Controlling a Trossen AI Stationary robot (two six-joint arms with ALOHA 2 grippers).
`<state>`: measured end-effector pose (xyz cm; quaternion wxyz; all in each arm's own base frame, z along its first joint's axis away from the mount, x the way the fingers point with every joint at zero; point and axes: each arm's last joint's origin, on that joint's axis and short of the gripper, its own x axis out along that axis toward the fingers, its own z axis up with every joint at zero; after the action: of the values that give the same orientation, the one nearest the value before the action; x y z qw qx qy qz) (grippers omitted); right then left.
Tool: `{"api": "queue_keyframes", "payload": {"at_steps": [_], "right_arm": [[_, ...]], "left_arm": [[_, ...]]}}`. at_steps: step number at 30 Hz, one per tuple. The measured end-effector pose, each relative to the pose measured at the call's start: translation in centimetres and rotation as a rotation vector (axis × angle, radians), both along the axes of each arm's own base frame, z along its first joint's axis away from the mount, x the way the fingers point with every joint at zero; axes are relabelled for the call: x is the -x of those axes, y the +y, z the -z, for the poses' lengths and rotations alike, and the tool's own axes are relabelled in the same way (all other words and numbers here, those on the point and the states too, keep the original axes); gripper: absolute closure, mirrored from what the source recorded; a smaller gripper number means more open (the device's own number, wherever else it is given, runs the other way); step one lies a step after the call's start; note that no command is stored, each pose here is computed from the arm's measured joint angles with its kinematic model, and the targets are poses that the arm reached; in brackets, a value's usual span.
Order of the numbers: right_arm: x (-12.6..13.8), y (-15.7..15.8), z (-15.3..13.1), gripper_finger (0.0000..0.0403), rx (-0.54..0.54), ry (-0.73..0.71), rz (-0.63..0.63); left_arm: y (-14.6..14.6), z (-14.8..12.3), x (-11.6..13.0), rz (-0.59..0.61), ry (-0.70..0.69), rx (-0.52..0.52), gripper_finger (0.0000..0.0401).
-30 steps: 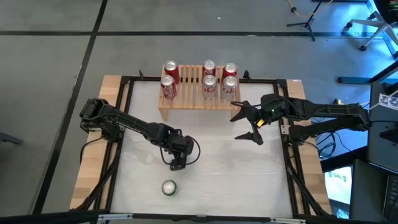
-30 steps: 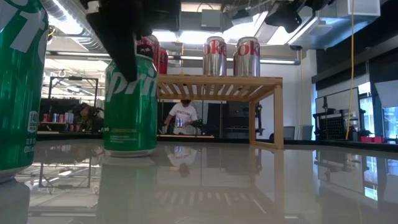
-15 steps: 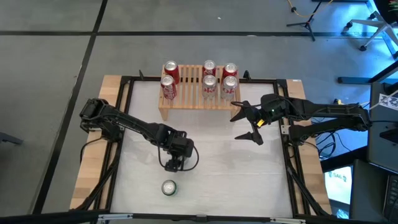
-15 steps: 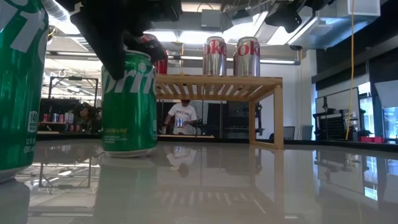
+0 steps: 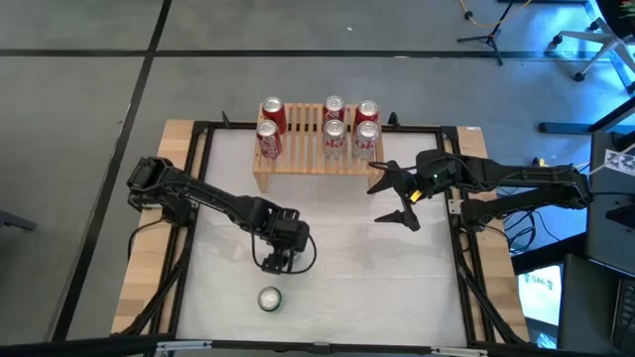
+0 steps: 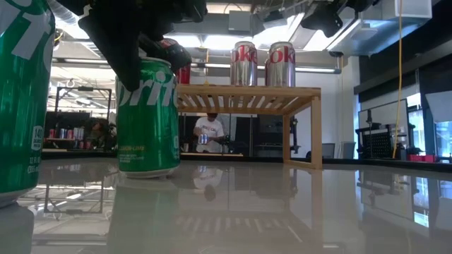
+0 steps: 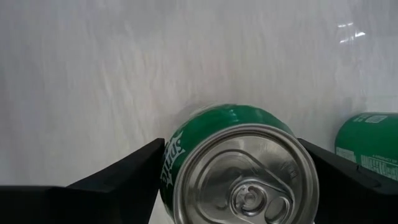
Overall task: Place canned beverage on shelf
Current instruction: Put the top green soda can on the shelf
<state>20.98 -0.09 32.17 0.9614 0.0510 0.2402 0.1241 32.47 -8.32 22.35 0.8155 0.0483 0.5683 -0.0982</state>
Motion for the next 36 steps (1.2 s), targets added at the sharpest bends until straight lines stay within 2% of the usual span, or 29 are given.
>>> {"api": "queue_keyframes", "payload": {"at_steps": [36], "right_arm": [[0.01,0.0,0.01,0.0017,0.0,0.003,0.0]], "left_arm": [[0.1,0.0,-0.03,-0.044,-0.006,-0.021,0.0094]]}}
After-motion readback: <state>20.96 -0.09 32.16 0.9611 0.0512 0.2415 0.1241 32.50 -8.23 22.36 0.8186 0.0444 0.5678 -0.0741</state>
